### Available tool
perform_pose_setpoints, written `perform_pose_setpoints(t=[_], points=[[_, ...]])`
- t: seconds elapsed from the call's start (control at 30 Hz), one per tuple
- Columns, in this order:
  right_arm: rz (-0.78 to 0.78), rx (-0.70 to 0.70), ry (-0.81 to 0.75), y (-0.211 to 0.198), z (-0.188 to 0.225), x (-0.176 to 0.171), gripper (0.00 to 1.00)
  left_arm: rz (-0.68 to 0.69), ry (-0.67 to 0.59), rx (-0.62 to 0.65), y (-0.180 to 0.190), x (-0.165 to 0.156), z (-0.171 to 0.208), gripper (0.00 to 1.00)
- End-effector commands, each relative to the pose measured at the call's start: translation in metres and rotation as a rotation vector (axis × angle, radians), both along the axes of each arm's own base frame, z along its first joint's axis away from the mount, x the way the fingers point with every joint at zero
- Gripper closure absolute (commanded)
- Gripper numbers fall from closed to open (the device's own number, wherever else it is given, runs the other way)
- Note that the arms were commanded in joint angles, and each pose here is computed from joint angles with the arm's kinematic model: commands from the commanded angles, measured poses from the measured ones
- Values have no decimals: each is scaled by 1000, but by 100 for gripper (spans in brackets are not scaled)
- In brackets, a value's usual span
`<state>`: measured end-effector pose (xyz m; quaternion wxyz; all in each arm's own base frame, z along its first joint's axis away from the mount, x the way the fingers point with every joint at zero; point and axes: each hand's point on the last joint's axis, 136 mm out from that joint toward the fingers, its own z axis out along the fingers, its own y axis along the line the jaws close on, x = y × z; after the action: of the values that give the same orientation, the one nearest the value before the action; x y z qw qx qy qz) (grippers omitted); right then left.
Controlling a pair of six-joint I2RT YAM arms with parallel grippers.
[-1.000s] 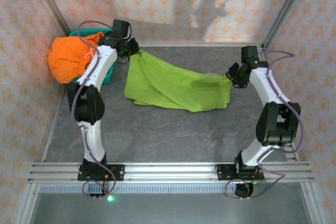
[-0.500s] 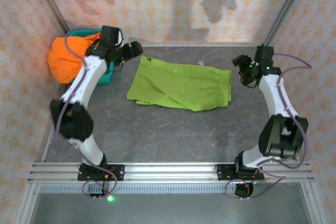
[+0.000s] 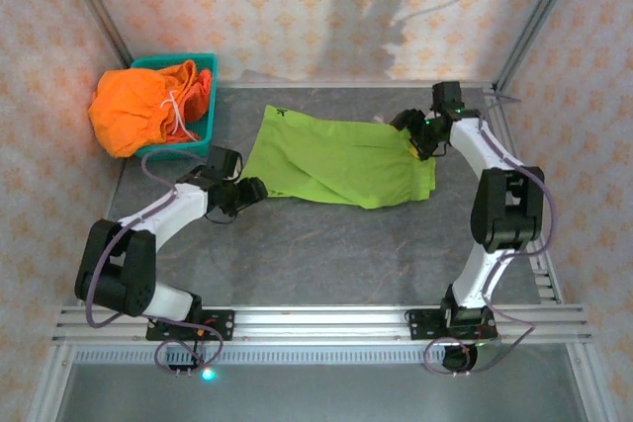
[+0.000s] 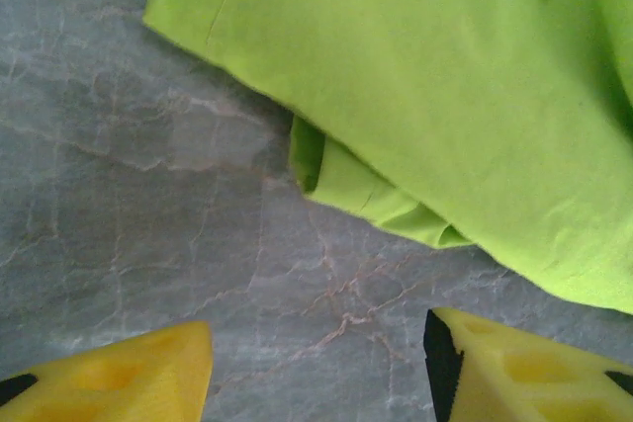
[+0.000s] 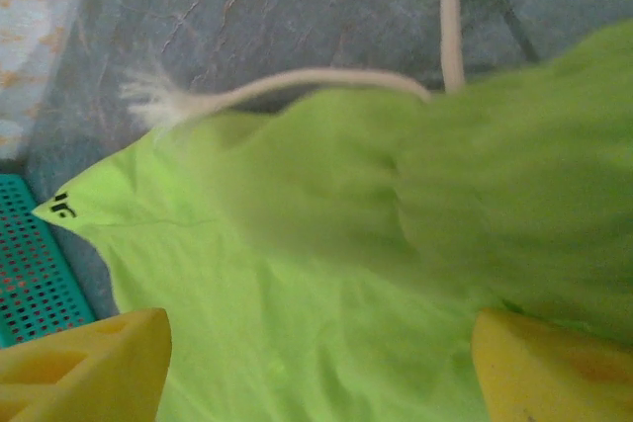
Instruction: Fold and stack the shorts
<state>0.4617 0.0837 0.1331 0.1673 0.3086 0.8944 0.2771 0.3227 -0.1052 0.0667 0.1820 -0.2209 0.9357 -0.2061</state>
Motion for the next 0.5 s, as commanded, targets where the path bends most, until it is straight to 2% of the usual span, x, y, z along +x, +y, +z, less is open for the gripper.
perform_pose_setpoints(t=[0.0, 0.23, 0.47], points=[[-24, -46, 27, -19, -6, 12, 22, 26, -94, -31, -5, 30, 10, 42], [-69, -12, 72, -27, -25, 26, 22, 29, -51, -55, -11, 34, -11, 45], [-70, -17, 96, -28, -34, 23, 22, 27, -39, -75, -24, 33, -21, 51]])
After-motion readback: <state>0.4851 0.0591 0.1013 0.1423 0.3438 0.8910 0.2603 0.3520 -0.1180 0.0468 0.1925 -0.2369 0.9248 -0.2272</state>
